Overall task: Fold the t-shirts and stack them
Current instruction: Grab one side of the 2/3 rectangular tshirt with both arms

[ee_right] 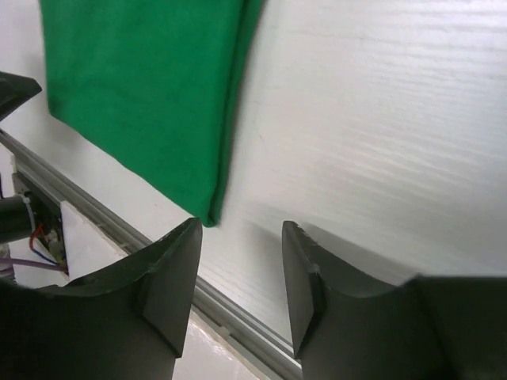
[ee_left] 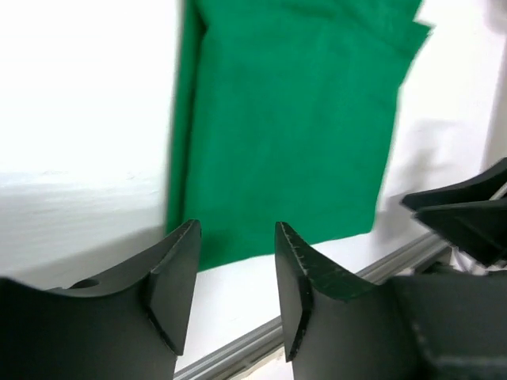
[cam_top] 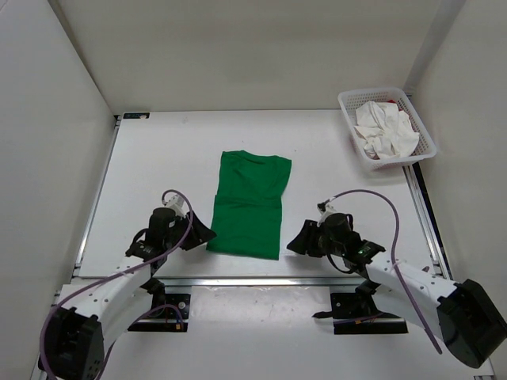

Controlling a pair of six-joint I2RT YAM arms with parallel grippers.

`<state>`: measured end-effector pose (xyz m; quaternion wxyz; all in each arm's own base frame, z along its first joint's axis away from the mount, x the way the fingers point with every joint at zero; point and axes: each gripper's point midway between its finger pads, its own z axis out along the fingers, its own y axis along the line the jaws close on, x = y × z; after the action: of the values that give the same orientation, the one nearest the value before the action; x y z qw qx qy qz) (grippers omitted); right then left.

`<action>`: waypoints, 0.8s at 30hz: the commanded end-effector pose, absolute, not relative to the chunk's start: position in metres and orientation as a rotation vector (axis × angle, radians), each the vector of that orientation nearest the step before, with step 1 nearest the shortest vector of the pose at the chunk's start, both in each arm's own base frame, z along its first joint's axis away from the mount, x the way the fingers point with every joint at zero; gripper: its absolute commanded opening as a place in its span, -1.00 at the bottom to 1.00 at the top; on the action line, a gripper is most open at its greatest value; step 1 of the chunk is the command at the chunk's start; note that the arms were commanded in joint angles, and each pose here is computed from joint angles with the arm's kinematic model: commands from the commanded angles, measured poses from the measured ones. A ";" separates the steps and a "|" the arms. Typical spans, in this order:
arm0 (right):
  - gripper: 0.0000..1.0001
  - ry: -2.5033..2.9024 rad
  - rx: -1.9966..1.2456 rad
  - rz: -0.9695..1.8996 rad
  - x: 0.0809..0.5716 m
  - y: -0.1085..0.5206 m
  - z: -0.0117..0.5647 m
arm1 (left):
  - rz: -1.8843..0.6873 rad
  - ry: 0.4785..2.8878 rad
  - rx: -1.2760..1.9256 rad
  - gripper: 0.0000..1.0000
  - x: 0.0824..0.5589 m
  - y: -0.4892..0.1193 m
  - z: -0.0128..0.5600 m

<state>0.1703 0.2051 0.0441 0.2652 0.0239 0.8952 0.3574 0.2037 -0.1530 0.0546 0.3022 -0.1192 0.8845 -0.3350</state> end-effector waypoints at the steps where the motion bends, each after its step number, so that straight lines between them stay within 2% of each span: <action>1: -0.12 2.452 0.111 0.981 0.159 0.202 0.033 | -0.759 2.510 -0.288 0.08 0.179 -0.138 0.026; 6: 0.04 2.502 0.032 0.986 0.155 0.221 0.028 | -0.699 2.574 -0.322 0.25 0.164 -0.128 -0.002; 11: -0.02 2.541 -0.034 1.036 0.149 0.244 0.024 | -0.688 2.599 -0.299 0.22 0.162 -0.134 -0.008; 14: -0.18 2.565 -0.030 1.030 0.147 0.249 0.018 | -0.692 2.614 -0.282 0.06 0.158 -0.138 -0.012; 16: -0.31 2.573 -0.042 1.044 0.146 0.253 0.016 | -0.695 2.604 -0.300 -0.15 0.159 -0.135 -0.013; 17: -0.48 2.597 -0.037 1.028 0.145 0.253 0.010 | -0.702 2.599 -0.299 -0.28 0.159 -0.136 -0.012; 18: -0.74 2.584 -0.037 1.041 0.147 0.255 0.014 | -0.700 2.595 -0.314 -0.35 0.161 -0.134 -0.012; 19: -0.94 2.590 -0.039 1.028 0.146 0.255 0.011 | -0.706 2.594 -0.317 -0.52 0.160 -0.134 -0.011; 21: -1.00 2.574 -0.044 1.027 0.146 0.256 0.017 | -0.725 2.583 -0.294 -0.81 0.160 -0.138 -0.004; 24: -0.99 2.589 -0.028 1.008 0.131 0.249 0.017 | -0.716 2.609 -0.232 -1.00 0.149 -0.139 0.008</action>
<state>0.1412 0.2572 0.0202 0.1788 -0.0165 0.9098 0.3741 0.1733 -0.1489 0.0146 0.2468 -0.0980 0.9196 -0.2896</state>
